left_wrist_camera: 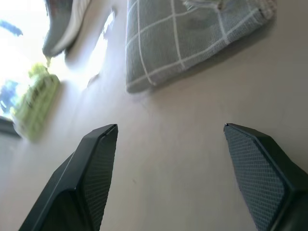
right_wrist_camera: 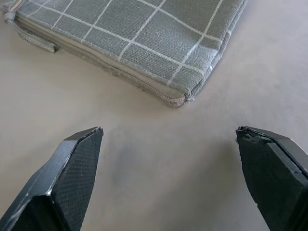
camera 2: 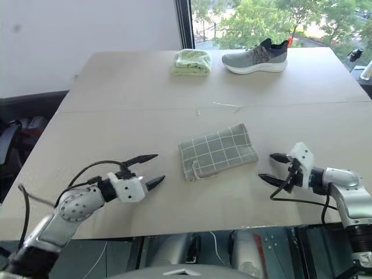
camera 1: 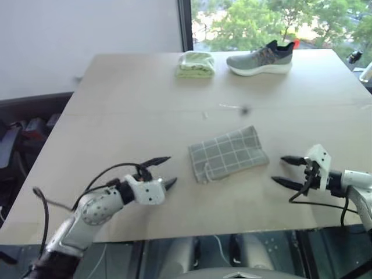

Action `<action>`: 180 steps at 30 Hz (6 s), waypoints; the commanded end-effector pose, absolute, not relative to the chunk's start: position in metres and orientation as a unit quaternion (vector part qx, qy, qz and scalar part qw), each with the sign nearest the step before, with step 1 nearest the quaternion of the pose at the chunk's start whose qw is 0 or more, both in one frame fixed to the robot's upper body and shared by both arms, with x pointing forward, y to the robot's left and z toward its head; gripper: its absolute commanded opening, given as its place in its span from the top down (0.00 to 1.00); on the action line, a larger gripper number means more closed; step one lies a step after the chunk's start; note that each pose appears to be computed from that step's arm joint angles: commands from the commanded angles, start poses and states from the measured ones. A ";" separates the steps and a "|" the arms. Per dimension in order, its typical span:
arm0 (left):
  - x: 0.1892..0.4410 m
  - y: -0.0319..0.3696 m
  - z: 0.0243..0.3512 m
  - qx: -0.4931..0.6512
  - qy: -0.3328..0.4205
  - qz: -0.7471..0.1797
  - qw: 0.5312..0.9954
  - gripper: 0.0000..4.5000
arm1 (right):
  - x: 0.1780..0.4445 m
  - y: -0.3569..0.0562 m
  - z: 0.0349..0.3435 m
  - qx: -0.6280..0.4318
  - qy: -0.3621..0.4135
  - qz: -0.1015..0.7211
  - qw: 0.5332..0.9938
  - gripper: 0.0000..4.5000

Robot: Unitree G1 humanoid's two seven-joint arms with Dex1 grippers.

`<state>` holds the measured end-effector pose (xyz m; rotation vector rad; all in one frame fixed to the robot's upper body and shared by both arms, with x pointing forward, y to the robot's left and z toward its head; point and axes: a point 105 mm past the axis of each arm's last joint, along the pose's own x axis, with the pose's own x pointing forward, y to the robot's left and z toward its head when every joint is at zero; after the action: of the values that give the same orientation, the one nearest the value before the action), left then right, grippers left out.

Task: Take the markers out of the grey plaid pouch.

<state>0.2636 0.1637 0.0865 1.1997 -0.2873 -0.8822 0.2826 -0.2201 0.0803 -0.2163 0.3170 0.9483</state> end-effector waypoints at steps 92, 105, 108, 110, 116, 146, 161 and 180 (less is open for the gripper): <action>0.330 0.058 0.119 0.461 -0.296 -0.412 0.728 0.94 | 0.271 -0.080 0.098 -0.006 0.177 0.469 0.865 0.06; 0.328 0.063 0.118 0.453 -0.283 -0.402 0.744 0.95 | 0.285 -0.092 0.109 0.087 0.157 0.411 0.894 1.00; 0.328 0.065 0.118 0.449 -0.280 -0.398 0.750 0.95 | 0.294 -0.102 0.115 0.142 0.148 0.369 0.906 1.00; 0.328 0.067 0.119 0.446 -0.279 -0.394 0.753 0.95 | 0.304 -0.114 0.118 0.200 0.139 0.323 0.915 1.00; 0.327 0.070 0.122 0.442 -0.276 -0.385 0.762 0.95 | 0.328 -0.166 0.118 0.284 0.118 0.179 0.935 1.00; 0.324 0.053 0.127 0.428 -0.260 -0.408 0.763 0.37 | 0.317 -0.067 0.155 0.279 0.113 0.343 0.890 1.00; 0.345 0.050 0.125 0.442 -0.258 -0.365 0.778 0.37 | 0.306 -0.071 0.150 0.282 0.121 0.339 0.890 1.00; 0.354 0.041 0.129 0.444 -0.277 -0.355 0.775 0.99 | 0.307 -0.077 0.147 0.289 0.121 0.315 0.896 1.00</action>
<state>0.3559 0.0440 0.1173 0.9729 -0.5480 -0.7798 0.3082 -0.0756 0.1340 0.5938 0.3064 0.6442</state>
